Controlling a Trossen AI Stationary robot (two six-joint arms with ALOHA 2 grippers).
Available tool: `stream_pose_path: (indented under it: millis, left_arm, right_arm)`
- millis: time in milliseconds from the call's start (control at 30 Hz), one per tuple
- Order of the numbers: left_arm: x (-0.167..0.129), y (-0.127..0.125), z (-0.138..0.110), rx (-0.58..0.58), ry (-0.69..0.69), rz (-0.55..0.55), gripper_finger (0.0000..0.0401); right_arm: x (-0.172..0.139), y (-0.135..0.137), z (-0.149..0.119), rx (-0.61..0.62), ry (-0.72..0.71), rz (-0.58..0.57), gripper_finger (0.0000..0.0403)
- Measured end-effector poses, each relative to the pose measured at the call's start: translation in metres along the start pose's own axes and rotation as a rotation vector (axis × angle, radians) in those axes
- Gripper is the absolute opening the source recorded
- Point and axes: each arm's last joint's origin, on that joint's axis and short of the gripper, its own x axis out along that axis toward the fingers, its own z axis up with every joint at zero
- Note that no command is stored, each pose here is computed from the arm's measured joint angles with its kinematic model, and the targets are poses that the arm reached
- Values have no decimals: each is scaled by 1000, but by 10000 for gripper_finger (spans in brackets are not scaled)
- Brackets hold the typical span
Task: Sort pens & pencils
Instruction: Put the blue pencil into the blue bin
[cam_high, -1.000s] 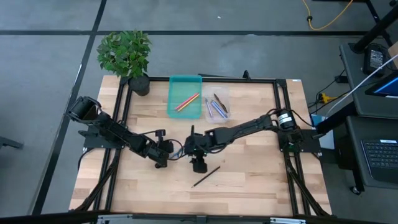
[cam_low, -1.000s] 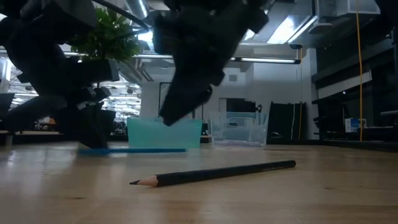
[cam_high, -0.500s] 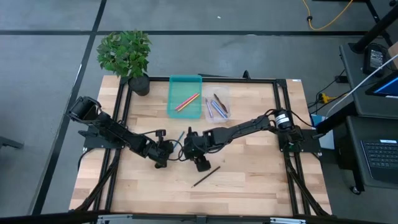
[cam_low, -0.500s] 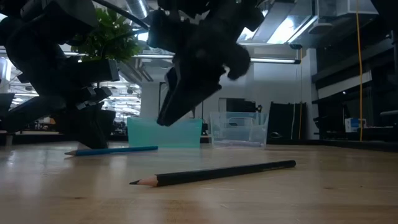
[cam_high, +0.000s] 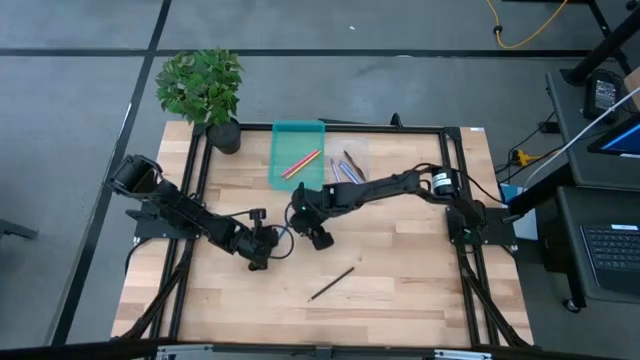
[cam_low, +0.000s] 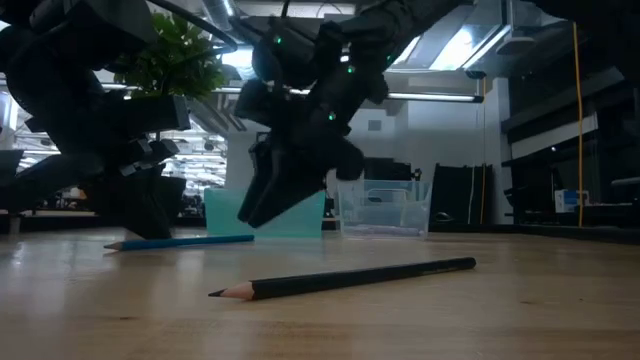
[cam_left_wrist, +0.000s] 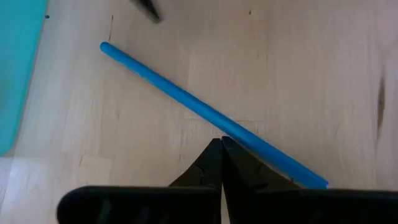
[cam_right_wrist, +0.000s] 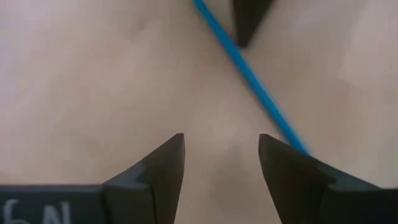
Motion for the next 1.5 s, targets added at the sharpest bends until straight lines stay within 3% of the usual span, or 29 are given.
stream_pose_path:
  millis: [267,633,967,1233,1500]
  left_arm:
    - [-17,-9,-6,-5,7,-81,0]
    - [-24,-16,-9,13,-4,-114,0]
    - [-34,-22,-15,-54,44,-173,0]
    - [-58,-28,-18,-120,-21,-221,0]
    - [-67,-38,-26,-137,-62,-209,0]
  right_arm:
    - [-5,-21,-9,-63,-15,-30,204]
    - [-5,-34,-6,-138,-197,64,204]
    - [5,-36,-8,-126,-172,88,204]
    - [-2,-40,4,-130,-184,78,204]
    - [16,-45,4,-91,-131,110,204]
